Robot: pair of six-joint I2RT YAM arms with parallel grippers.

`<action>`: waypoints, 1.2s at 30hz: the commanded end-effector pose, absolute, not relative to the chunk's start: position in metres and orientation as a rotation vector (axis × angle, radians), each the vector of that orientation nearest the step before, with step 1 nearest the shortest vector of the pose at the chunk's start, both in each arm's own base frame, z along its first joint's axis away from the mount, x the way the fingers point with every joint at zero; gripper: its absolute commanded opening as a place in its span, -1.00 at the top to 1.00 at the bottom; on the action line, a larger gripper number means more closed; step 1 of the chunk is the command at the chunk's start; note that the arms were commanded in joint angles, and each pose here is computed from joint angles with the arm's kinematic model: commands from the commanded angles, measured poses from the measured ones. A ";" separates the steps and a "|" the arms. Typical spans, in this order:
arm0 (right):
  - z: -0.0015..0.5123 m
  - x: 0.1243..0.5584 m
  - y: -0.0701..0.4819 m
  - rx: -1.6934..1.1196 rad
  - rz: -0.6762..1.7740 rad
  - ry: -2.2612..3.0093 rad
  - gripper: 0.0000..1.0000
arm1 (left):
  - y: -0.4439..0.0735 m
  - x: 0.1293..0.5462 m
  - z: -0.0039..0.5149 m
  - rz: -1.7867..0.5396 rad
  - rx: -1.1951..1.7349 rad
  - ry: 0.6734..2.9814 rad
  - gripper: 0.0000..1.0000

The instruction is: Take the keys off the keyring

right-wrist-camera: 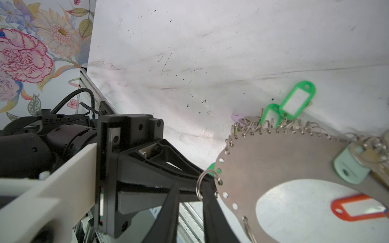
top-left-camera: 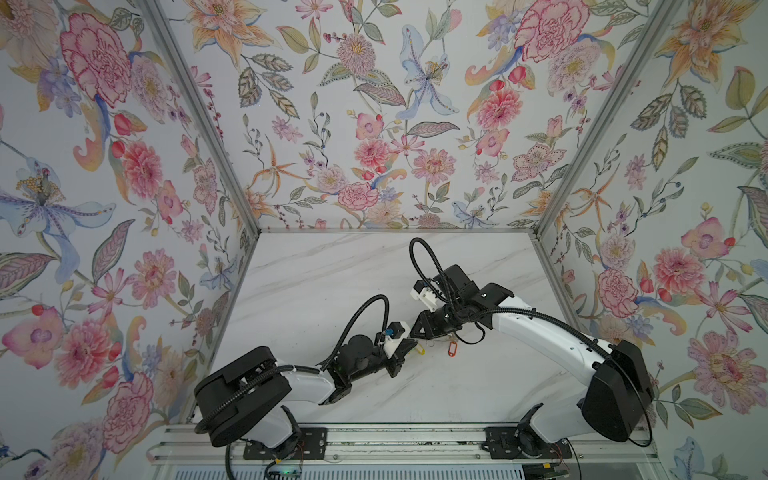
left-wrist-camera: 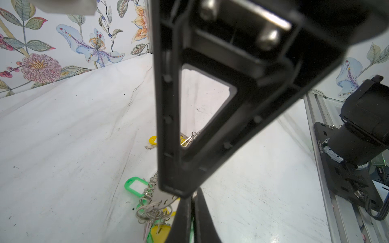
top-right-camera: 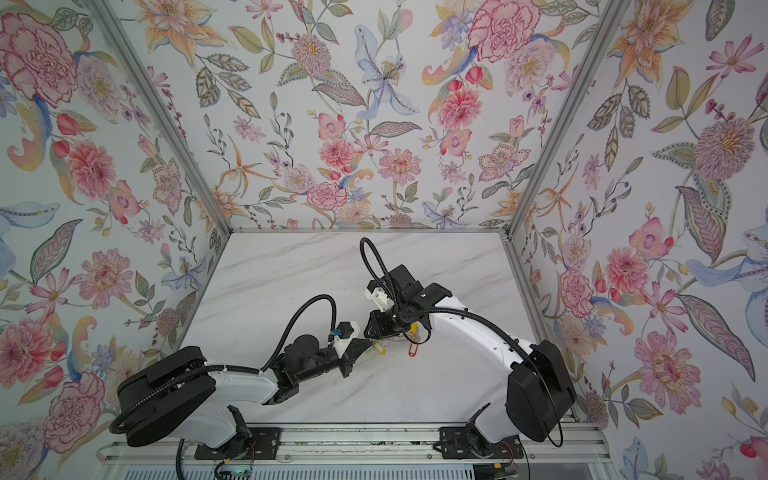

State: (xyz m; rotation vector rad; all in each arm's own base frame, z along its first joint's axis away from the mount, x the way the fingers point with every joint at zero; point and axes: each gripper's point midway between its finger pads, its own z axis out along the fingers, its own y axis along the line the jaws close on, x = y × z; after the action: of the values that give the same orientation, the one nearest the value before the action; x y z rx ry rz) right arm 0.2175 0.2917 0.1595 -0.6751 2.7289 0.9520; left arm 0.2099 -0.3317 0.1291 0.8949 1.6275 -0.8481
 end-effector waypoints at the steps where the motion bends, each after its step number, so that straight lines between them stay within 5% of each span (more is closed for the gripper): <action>1: 0.156 0.220 0.284 -0.692 0.849 2.758 0.55 | -0.332 0.209 0.140 -0.855 0.894 1.587 1.00; 25: 0.146 0.213 0.289 -0.740 0.805 2.807 0.64 | -0.333 0.209 0.143 -0.855 0.897 1.577 1.00; 36: 0.148 0.215 0.287 -0.736 0.788 2.804 0.90 | -0.332 0.209 0.140 -0.846 0.899 1.584 1.00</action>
State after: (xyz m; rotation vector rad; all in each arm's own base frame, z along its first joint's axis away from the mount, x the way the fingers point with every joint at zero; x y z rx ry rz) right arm 0.2157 0.2882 0.1448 -0.7179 2.7981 0.8105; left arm 0.2091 -0.3304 0.1226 0.9053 1.6528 -0.8398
